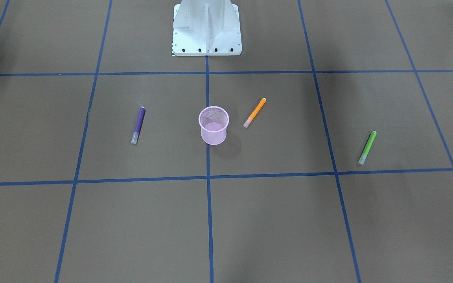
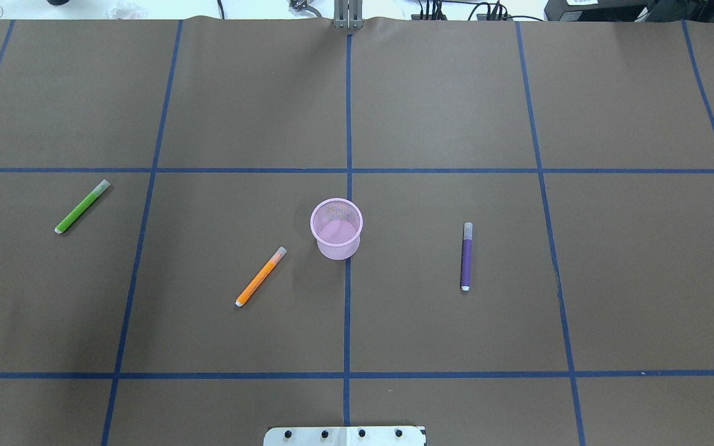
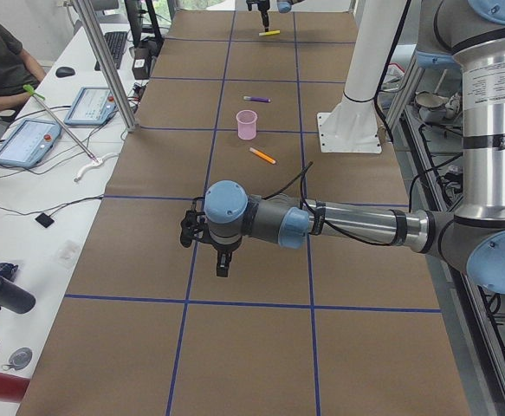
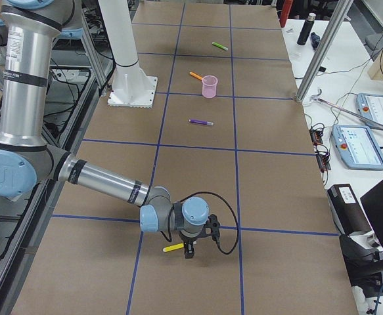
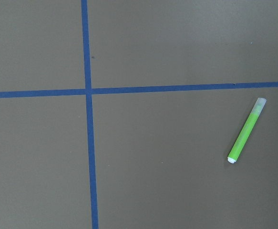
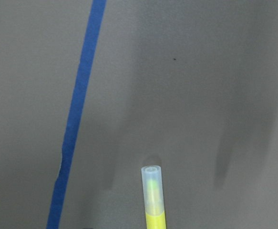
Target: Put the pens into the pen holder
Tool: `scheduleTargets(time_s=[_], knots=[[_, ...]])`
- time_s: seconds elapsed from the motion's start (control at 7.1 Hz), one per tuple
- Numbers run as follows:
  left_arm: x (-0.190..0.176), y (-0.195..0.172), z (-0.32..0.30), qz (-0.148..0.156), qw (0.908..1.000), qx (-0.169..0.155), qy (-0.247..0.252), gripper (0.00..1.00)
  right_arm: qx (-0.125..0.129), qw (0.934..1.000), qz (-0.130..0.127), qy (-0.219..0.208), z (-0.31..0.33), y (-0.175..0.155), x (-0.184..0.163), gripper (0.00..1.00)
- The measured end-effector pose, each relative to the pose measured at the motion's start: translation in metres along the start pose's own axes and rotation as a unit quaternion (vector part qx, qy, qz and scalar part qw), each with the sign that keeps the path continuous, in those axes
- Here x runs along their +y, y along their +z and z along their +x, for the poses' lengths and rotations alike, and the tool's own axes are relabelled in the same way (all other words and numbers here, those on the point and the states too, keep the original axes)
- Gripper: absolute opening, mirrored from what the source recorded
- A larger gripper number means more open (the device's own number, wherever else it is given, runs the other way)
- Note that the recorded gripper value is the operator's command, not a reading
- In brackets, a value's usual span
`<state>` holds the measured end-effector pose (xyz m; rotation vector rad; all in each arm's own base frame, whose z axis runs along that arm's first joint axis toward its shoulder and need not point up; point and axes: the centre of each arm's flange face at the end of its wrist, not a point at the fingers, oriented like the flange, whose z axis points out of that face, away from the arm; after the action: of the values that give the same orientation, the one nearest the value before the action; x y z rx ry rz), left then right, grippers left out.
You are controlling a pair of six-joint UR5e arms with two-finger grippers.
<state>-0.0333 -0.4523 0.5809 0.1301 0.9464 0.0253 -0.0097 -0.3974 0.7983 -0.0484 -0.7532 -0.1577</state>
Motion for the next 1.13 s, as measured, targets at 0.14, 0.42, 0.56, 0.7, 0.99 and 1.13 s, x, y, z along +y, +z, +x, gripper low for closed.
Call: scheduleTargets(time_s=[0.14,0.42,0.56,0.7,0.99,1.13], knots=[[0.0,0.0,0.0,0.0,1.0,0.0,0.0,1.0,-0.005,0.9995,0.0,0.03,-0.001,0.0,-0.001,0.85],[0.0,0.001,-0.001,-0.001,1.0,0.0,-0.001,1.0,-0.003,0.9989,-0.004,0.046,0.002,0.005,0.0,0.79],[0.0,0.001,-0.001,-0.001,1.0,0.0,-0.001,1.0,0.007,0.9993,-0.007,0.036,0.001,0.01,-0.002,0.68],[0.0,0.002,-0.001,-0.002,1.0,0.0,0.0,1.0,0.018,0.9995,-0.011,0.022,-0.002,0.014,-0.004,0.6],[0.0,0.004,0.0,-0.004,1.0,0.0,0.001,1.0,0.025,0.9996,-0.012,-0.001,-0.008,0.016,-0.008,0.55],[0.0,0.004,0.0,-0.004,1.0,0.0,0.001,1.0,0.026,0.9995,-0.013,-0.013,-0.007,0.017,-0.008,0.55]])
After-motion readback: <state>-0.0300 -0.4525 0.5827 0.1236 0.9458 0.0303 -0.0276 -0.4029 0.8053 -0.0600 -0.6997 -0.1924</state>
